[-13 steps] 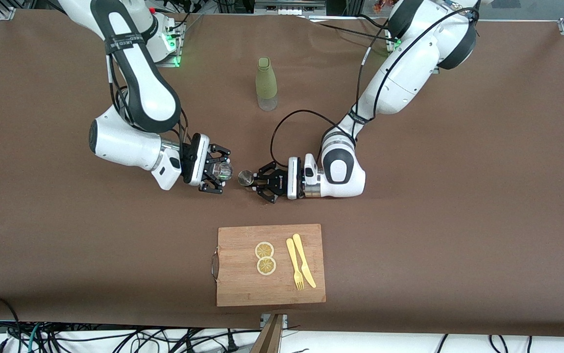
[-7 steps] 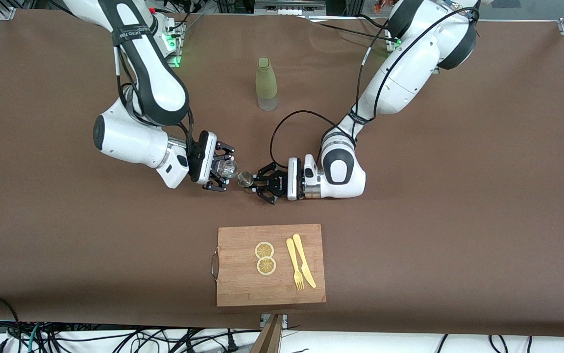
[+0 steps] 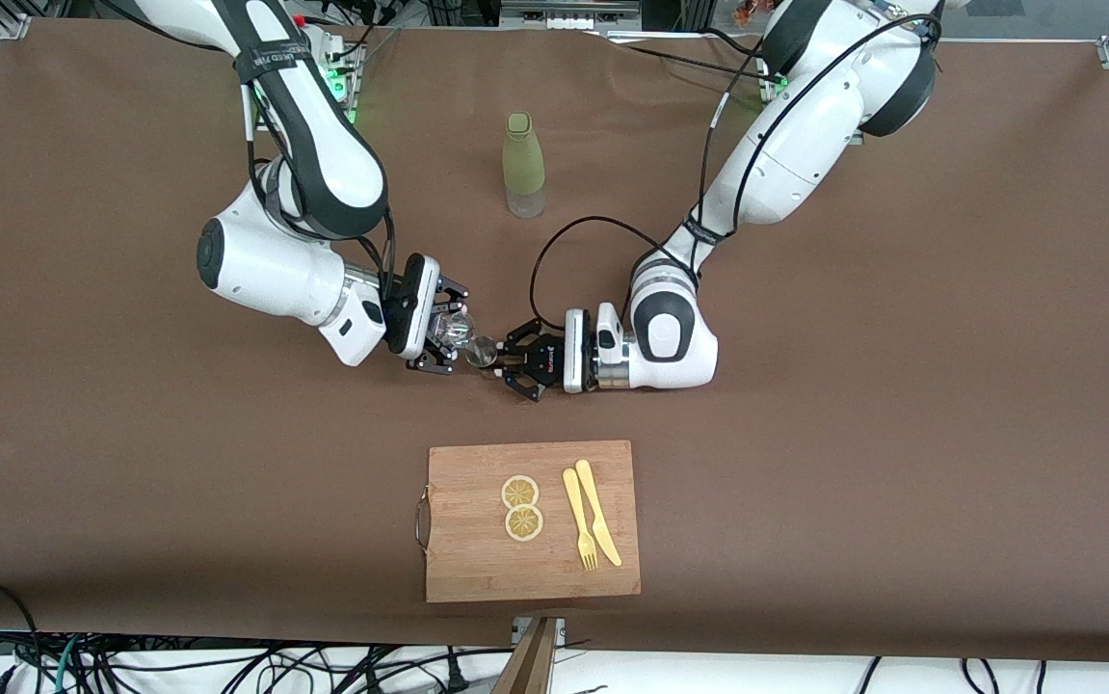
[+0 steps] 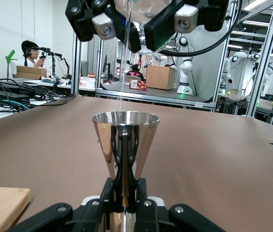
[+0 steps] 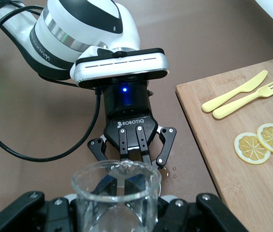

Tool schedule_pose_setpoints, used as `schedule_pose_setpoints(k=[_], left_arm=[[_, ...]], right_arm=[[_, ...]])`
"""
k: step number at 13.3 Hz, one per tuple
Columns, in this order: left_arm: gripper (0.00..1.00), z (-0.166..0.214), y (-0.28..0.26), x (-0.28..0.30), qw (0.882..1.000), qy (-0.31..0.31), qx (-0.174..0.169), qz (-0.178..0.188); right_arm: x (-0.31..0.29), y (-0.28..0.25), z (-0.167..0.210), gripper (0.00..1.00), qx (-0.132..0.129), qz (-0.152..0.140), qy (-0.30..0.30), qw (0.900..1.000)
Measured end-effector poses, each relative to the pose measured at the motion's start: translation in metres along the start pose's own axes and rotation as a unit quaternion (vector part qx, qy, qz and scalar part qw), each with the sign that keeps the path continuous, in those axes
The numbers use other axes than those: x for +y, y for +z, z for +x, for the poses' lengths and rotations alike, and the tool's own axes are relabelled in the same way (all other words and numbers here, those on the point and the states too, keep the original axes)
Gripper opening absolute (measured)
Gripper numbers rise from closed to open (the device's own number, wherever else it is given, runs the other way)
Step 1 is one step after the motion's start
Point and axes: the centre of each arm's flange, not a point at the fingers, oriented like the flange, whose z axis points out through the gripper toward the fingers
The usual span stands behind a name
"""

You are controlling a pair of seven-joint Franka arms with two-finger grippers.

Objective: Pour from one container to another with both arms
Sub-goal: 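Tilt the beaker with the right gripper to pour into the jigger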

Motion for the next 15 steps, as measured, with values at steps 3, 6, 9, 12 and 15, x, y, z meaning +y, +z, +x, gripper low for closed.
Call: schedule_pose_setpoints(k=[3,6,9,12,15], left_arm=[[0.21,0.000,0.000,0.000,1.000,0.000,0.000,0.000],[0.21,0.000,0.000,0.000,1.000,0.000,0.000,0.000],[0.21,0.000,0.000,0.000,1.000,0.000,0.000,0.000],[0.21,0.000,0.000,0.000,1.000,0.000,-0.001,0.000],[0.21,-0.002,-0.005,-0.003,1.000,0.001,-0.004,0.004]], right_arm=[[0.000,0.000,0.000,0.12,0.000,-0.001,0.000,1.000],[0.001,-0.002,0.002,0.12,0.001,-0.007,0.000,1.000],[0.002,-0.009,0.028,0.12,0.018,-0.046,-0.020,0.999],[-0.005,-0.015,0.062,0.12,0.040,-0.090,-0.041,0.994],[-0.015,-0.033,0.086,0.12,0.065,-0.117,-0.048,0.990]])
